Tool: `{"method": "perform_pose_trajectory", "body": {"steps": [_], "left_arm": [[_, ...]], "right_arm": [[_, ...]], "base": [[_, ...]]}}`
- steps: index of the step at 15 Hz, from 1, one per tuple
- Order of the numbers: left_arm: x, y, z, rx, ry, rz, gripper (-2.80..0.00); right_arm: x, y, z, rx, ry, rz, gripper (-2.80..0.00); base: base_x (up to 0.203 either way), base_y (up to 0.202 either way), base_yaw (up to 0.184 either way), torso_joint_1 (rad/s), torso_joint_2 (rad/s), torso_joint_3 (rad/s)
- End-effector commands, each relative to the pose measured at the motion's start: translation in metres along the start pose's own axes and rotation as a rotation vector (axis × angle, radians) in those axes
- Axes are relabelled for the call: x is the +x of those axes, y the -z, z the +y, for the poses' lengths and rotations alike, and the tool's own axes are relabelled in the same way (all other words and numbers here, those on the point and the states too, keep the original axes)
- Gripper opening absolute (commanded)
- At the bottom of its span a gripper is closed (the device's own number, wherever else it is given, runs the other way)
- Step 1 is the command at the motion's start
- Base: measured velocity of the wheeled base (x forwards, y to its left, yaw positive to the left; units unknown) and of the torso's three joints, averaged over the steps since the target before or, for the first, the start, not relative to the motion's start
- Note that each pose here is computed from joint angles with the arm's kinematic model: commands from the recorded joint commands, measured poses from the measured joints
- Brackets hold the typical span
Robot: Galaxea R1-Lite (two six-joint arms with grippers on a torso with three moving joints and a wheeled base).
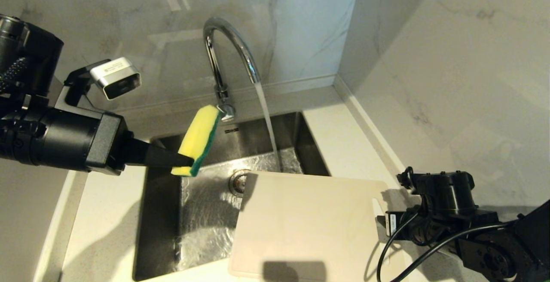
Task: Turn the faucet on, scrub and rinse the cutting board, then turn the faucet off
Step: Put down the cutting board
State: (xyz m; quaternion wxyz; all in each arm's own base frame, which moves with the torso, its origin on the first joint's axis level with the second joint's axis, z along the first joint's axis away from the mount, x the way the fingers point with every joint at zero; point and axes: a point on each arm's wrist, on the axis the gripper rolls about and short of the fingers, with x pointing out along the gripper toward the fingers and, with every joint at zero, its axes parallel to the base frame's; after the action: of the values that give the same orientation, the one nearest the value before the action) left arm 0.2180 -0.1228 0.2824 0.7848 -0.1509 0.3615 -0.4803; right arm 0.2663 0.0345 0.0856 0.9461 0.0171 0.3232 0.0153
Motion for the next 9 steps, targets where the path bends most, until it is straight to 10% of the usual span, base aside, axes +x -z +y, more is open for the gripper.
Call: {"method": "perform_pose_trajectory", "body": {"steps": [1,8,9], "left_arm": [[0.001,0.0,0.001,-0.006,0.004,0.006,-2.8],[0.001,-0.001,0.001,-0.002,0.005,0.0,-2.8],[0.0,-0.001,0.0,0.0,0.006,-0.003,-2.8]], "right_arm": [[-0.008,0.001,0.0,-0.002,-0.027,-0.011,0.0],[-0.022,0.009,-0.001,0.022,-0.059,-0.001,0.0],[-0.028,0.009,0.0,0.026,-0.086,-0.016,-2.8]], "base": [[0.0,0.0,0.0,0.0,0.0,0.0],[0.0,0.0,0.0,0.0,0.0,0.0],[0.0,0.0,0.0,0.0,0.0,0.0]]}}
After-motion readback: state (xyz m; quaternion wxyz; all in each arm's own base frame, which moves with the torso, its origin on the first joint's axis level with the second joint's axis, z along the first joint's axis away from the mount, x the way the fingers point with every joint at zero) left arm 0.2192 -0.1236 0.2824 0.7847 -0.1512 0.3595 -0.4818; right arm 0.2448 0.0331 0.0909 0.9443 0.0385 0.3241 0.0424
